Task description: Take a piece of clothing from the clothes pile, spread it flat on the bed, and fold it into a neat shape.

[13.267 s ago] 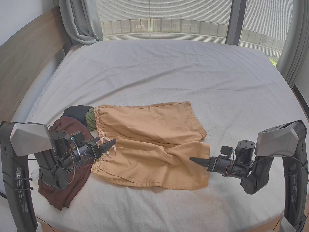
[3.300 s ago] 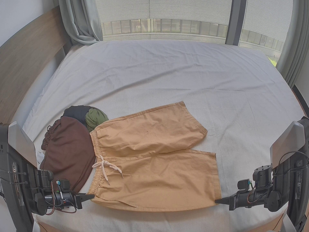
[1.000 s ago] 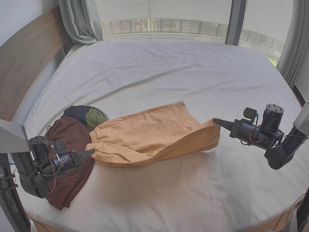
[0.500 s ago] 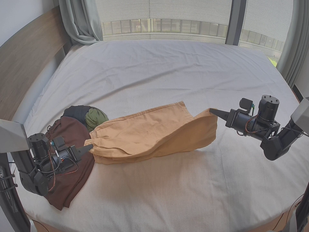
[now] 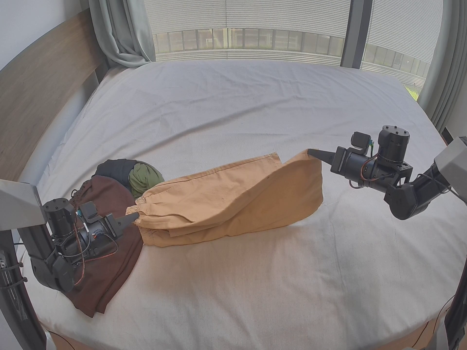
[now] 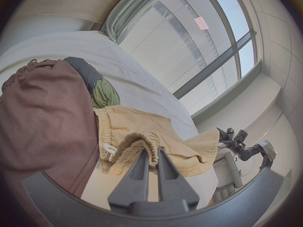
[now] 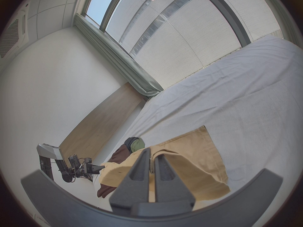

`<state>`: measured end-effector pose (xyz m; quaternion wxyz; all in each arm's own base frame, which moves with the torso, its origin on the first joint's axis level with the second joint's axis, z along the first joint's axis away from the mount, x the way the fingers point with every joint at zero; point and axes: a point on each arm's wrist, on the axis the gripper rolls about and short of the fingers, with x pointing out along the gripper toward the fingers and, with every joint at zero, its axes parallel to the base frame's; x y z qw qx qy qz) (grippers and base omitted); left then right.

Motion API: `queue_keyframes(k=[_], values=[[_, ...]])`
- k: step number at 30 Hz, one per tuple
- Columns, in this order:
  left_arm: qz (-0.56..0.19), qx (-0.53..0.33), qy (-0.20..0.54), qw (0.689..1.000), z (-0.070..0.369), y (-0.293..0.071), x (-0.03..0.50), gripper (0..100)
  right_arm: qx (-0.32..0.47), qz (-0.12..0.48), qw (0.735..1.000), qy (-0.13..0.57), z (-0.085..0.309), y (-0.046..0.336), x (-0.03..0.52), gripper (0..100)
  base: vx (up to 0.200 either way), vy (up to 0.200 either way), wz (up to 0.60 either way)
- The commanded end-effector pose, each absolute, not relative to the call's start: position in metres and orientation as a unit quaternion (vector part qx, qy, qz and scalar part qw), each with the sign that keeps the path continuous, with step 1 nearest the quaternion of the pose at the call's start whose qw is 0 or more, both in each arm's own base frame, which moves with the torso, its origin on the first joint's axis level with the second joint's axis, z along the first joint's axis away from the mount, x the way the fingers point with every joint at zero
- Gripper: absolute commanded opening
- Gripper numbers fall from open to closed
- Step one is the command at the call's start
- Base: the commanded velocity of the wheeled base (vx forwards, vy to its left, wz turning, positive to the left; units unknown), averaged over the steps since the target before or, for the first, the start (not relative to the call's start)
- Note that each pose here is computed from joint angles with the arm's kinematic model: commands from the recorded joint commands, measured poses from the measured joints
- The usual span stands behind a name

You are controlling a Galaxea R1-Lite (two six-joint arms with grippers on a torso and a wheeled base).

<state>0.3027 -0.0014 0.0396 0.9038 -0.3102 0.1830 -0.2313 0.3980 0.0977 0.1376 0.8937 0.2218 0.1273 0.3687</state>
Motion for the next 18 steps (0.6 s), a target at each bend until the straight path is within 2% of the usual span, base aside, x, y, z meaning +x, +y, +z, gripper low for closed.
queue_keyframes(k=[1,13,18], values=[[-0.23,-0.312,0.182,0.904,0.039,-0.001,0.304,0,0.221,0.372,0.893,0.125,0.138,0.102,0.406,0,0.0,0.0,0.0],[-0.211,-0.33,0.169,0.904,0.042,0.001,0.311,0,0.221,0.37,0.894,0.122,0.142,0.102,0.421,0,0.0,0.0,0.0],[-0.201,-0.336,0.169,0.904,0.039,0.002,0.315,0,0.222,0.37,0.893,0.129,0.13,0.108,0.434,0,0.0,0.0,0.0]])
